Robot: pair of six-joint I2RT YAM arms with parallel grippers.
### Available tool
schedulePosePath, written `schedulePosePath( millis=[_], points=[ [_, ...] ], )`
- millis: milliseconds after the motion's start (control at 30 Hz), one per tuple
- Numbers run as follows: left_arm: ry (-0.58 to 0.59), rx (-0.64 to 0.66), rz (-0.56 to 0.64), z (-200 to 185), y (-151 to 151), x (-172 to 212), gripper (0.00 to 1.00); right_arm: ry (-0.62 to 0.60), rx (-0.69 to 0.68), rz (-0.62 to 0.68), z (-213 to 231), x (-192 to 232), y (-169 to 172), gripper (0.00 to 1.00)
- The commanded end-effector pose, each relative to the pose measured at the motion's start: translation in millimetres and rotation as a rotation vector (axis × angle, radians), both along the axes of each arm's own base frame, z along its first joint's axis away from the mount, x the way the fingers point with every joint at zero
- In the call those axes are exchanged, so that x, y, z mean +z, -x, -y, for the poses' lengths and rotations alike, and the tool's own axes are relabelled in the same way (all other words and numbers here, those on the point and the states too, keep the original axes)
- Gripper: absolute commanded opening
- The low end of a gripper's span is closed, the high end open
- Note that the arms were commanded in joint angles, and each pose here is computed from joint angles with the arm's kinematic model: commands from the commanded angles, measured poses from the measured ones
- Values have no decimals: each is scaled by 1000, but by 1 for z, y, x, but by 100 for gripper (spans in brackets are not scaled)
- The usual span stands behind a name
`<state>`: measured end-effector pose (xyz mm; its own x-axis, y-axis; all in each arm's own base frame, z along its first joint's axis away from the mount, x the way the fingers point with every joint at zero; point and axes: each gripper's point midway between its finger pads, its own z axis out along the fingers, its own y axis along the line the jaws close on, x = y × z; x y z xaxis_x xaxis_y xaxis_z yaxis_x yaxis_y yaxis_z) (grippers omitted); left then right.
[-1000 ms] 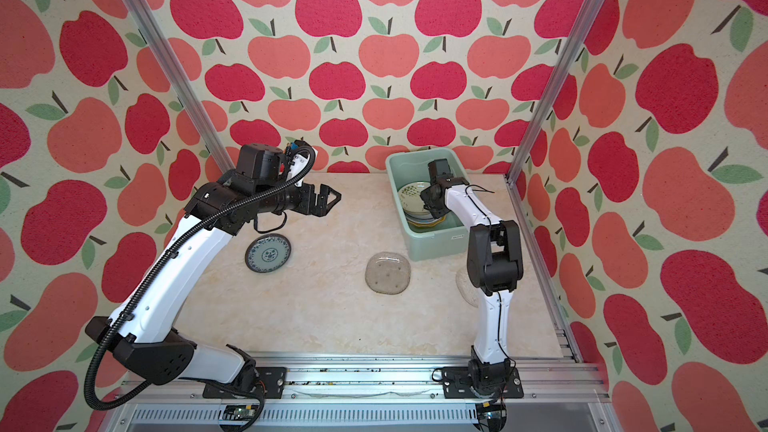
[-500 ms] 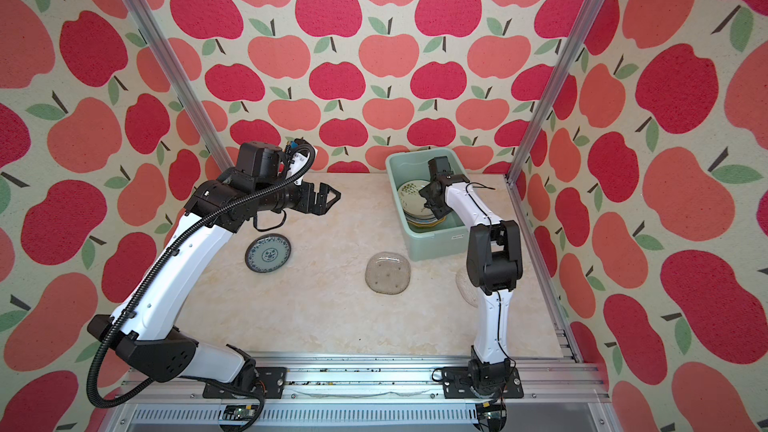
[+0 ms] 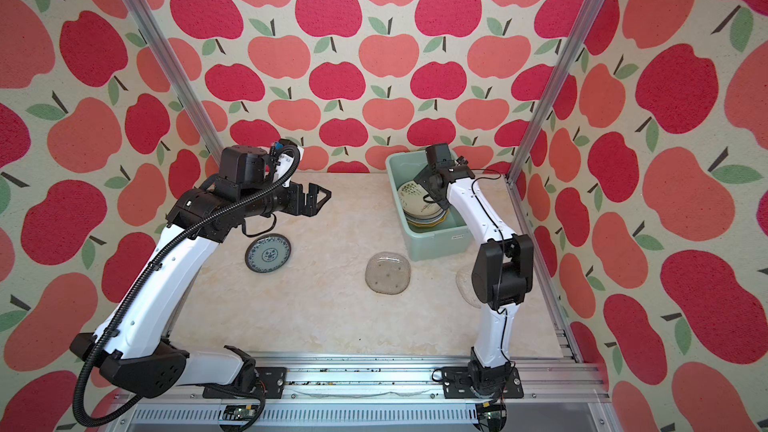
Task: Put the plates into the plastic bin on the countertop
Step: 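Open the right gripper and lift it out of the bin, then pinch the blue-and-white plate's rim with the left gripper while the right approaches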
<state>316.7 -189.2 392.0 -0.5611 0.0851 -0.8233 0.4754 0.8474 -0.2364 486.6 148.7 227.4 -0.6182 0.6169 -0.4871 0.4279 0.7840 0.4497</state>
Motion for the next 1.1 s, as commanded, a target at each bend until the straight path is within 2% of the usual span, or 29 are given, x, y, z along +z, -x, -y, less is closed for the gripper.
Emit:
schedulePosePath(
  millis=[0,167,267,400,533,700,767,867,967,1067],
  points=[
    [93,88,58,-21,9,21,99,64,107,120,2,52,15,92],
    [235,147,122,-49,31,33,99,55,318,227,-13,87,45,88],
    [286,249,74,-73,34,24,99,-17,477,289,-34,101,70,85],
    [293,422,-80,-105,34,-11,99,-110,655,340,-71,110,105,82],
    [269,599,-222,-135,37,-45,99,-137,807,377,-121,112,132,81],
    [243,791,-431,-168,46,-91,99,-210,910,354,-191,98,146,80],
    [263,860,-541,-178,49,-116,99,-296,945,330,-224,90,152,78],
    [324,927,-649,-187,53,-147,99,-361,982,285,-260,78,161,76],
    [355,982,-721,-194,57,-178,99,-362,1059,250,-290,70,179,75],
    [402,1025,-792,-201,60,-208,99,-277,1175,219,-311,61,203,75]
  ],
)
